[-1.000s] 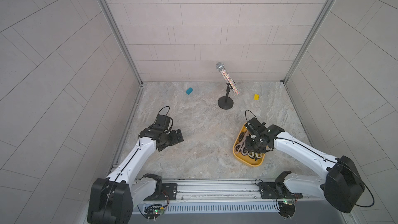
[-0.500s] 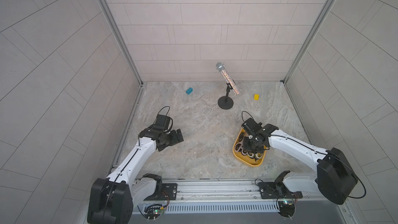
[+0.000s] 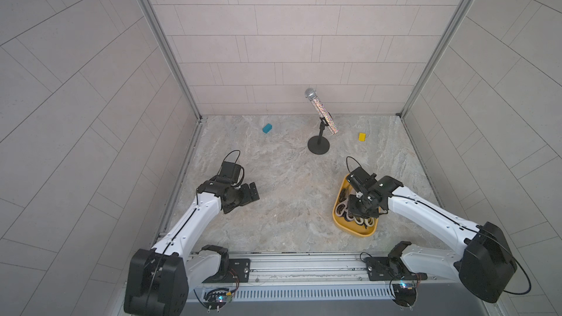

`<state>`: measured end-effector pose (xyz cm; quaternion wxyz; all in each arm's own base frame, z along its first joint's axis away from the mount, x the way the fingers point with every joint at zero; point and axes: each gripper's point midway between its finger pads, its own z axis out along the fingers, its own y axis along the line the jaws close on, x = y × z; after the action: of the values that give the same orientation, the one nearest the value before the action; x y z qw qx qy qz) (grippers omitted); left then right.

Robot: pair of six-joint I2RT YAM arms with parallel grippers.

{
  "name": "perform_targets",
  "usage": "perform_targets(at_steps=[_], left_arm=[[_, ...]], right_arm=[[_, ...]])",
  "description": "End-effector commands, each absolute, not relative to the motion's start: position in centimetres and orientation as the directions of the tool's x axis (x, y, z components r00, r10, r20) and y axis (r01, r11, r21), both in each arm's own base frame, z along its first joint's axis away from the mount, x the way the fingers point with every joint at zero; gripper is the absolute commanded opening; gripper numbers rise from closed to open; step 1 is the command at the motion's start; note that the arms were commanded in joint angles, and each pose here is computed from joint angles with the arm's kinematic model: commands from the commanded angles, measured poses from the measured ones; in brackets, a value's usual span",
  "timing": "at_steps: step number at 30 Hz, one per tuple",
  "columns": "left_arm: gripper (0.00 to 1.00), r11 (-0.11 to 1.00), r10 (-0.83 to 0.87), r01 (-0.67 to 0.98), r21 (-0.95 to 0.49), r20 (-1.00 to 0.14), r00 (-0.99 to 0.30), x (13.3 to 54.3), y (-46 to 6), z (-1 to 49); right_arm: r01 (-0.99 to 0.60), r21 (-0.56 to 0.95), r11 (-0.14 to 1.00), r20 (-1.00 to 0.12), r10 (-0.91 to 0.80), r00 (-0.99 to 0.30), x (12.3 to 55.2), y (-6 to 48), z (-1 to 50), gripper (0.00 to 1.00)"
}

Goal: Take the scissors out of the storage box
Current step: Adjust the scissors in the storage box.

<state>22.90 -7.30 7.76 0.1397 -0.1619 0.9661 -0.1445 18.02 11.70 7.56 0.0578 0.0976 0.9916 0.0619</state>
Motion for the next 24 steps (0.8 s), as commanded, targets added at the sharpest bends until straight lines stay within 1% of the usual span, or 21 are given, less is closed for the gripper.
perform_targets(at_steps=[1,5,7,9,11,13,17,19,21,24], left_arm=[[1.00,0.906,-0.349,-0.274,-0.322,-0.206,-0.914,22.59,-7.37,7.27],[1.00,0.907,-0.345,-0.270,-0.322,-0.205,-0.916,22.56,-7.42,7.24],[1.00,0.908,-0.346,-0.271,-0.321,-0.207,-0.915,22.61,-7.38,7.24],[1.00,0.907,-0.345,-0.270,-0.322,-0.206,-0.916,22.62,-7.43,7.21],[1.00,0.908,-0.346,-0.272,-0.320,-0.205,-0.915,22.62,-7.38,7.16],[1.00,0.908,-0.346,-0.271,-0.319,-0.208,-0.915,22.63,-7.35,7.17],[1.00,0.907,-0.349,-0.273,-0.320,-0.209,-0.914,22.62,-7.33,7.25],[1.00,0.908,-0.349,-0.273,-0.318,-0.212,-0.913,22.62,-7.29,7.31],[1.00,0.908,-0.348,-0.272,-0.318,-0.211,-0.913,22.61,-7.28,7.29],[1.00,0.908,-0.349,-0.274,-0.317,-0.210,-0.913,22.55,-7.25,7.29]], right_arm=[[0.153,0.087,0.984,-0.079,0.160,-0.984,17.48,11.00,6.81,0.02],[0.129,0.090,0.988,-0.087,0.137,-0.987,17.83,11.19,6.52,0.07],[0.128,0.087,0.988,-0.084,0.136,-0.987,17.79,11.16,6.46,0.08],[0.130,0.088,0.988,-0.077,0.136,-0.988,17.68,11.17,6.42,0.12],[0.132,0.084,0.988,-0.070,0.138,-0.988,17.56,11.13,6.37,0.13],[0.138,0.084,0.987,-0.068,0.144,-0.987,17.49,11.10,6.34,0.16],[0.142,0.085,0.986,-0.065,0.148,-0.987,17.40,11.09,6.37,0.17],[0.144,0.082,0.986,-0.062,0.150,-0.987,17.35,11.05,6.36,0.14],[0.146,0.081,0.986,-0.065,0.152,-0.986,17.35,10.99,6.49,0.05],[0.148,0.075,0.986,-0.074,0.153,-0.985,17.37,10.78,6.49,0.00]])
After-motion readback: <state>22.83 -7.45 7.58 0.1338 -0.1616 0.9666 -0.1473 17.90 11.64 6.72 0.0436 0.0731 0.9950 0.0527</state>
